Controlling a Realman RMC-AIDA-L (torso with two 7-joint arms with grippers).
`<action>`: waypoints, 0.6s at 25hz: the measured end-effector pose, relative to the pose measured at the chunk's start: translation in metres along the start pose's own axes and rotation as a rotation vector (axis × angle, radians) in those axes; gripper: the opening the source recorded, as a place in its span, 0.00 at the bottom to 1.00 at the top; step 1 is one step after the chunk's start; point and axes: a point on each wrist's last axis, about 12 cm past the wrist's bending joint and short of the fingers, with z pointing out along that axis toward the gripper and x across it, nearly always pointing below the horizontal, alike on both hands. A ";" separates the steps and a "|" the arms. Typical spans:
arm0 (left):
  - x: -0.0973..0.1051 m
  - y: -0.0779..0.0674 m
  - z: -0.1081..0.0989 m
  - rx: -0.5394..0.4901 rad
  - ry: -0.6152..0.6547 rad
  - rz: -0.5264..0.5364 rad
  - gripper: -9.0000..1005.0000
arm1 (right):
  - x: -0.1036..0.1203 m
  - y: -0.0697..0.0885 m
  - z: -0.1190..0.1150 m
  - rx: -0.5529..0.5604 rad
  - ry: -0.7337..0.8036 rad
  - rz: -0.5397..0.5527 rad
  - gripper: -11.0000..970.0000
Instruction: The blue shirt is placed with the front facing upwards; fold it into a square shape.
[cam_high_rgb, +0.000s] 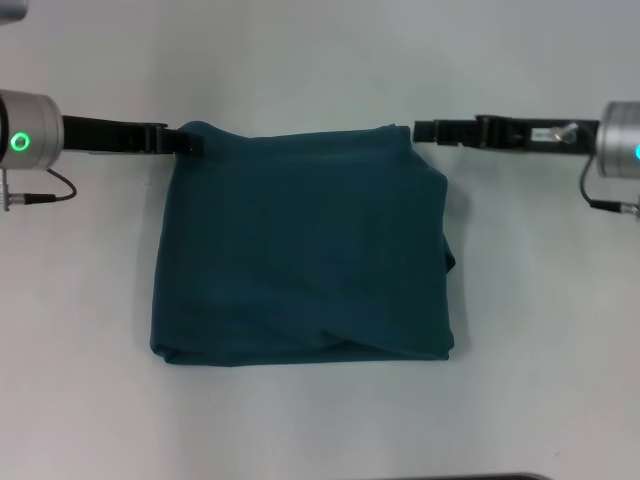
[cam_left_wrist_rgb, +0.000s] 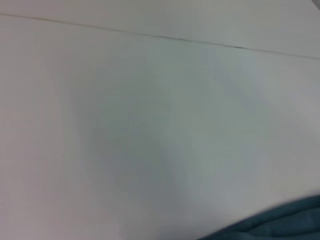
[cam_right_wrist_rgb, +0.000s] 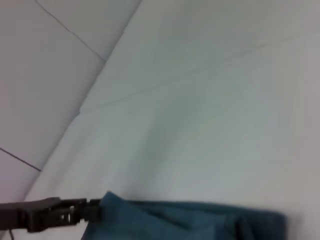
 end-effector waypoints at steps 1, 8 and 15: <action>0.000 0.002 -0.001 -0.002 -0.007 -0.009 0.21 | 0.003 -0.002 -0.005 -0.004 0.001 0.018 0.54; 0.002 0.003 -0.009 0.002 -0.028 -0.016 0.59 | 0.023 -0.005 -0.017 -0.051 0.022 0.120 0.64; 0.004 -0.003 -0.011 0.030 -0.015 0.000 0.69 | 0.029 -0.001 -0.010 -0.081 0.042 0.157 0.64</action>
